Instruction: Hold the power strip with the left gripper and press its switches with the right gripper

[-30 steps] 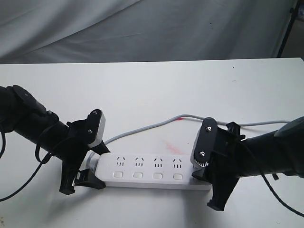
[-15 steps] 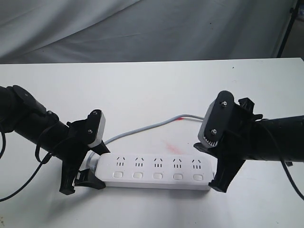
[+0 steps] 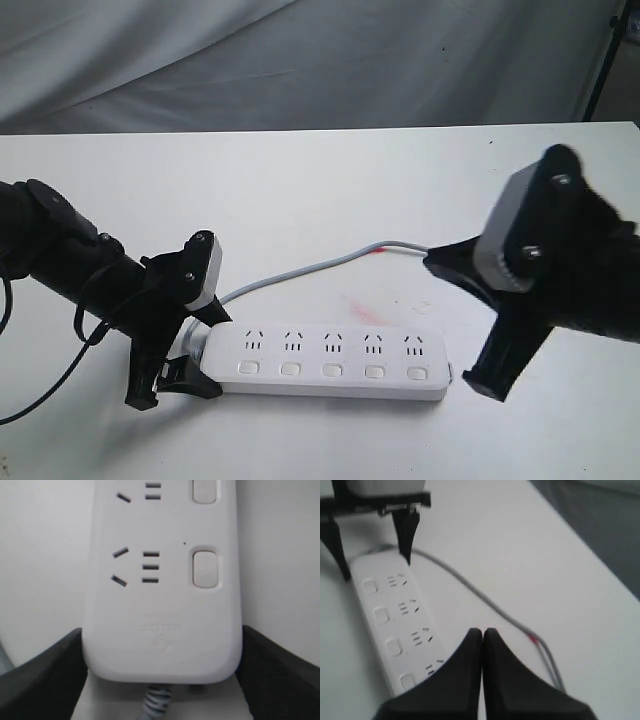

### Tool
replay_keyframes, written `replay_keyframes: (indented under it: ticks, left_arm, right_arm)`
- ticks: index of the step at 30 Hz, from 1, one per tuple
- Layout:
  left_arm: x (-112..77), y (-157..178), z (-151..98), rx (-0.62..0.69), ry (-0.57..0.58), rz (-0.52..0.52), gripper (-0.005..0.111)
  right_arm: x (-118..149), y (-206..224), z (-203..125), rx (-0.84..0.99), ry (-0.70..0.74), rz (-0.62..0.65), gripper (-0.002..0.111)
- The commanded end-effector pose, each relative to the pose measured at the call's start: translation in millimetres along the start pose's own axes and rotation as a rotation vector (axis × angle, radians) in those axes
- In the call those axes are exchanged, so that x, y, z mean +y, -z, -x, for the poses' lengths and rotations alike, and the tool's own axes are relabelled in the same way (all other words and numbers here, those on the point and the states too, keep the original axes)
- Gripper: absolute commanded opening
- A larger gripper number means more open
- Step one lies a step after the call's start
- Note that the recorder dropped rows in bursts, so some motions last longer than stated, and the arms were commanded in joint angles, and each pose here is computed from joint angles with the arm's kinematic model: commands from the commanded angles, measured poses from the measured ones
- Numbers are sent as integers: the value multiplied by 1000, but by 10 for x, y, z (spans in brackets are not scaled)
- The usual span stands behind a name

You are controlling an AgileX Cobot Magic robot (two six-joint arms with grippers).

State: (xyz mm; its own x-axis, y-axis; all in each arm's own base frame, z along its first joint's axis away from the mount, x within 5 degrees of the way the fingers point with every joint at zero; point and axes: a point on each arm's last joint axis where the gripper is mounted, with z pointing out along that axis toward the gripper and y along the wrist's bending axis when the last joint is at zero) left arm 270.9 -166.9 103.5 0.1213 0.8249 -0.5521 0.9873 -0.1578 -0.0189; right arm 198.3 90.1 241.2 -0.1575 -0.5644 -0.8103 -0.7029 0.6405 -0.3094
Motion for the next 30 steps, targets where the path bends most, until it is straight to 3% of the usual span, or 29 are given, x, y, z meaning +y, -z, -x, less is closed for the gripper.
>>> replay_keyframes:
  ticks: [1, 8, 24, 30]
  left_arm:
    - [-5, 2, 24, -11, -2, -3, 54]
    - [-5, 2, 24, -11, -2, -3, 54]
    - [-5, 2, 24, -11, -2, -3, 54]
    - [-5, 2, 24, -11, -2, -3, 54]
  right_arm:
    - [39, 416, 23, -114, -104, -152, 0]
    - [121, 790, 59, -250, -112, -241, 0]
    - [126, 827, 71, -267, -107, -248, 0]
    - [135, 960, -15, -287, -188, -331, 0]
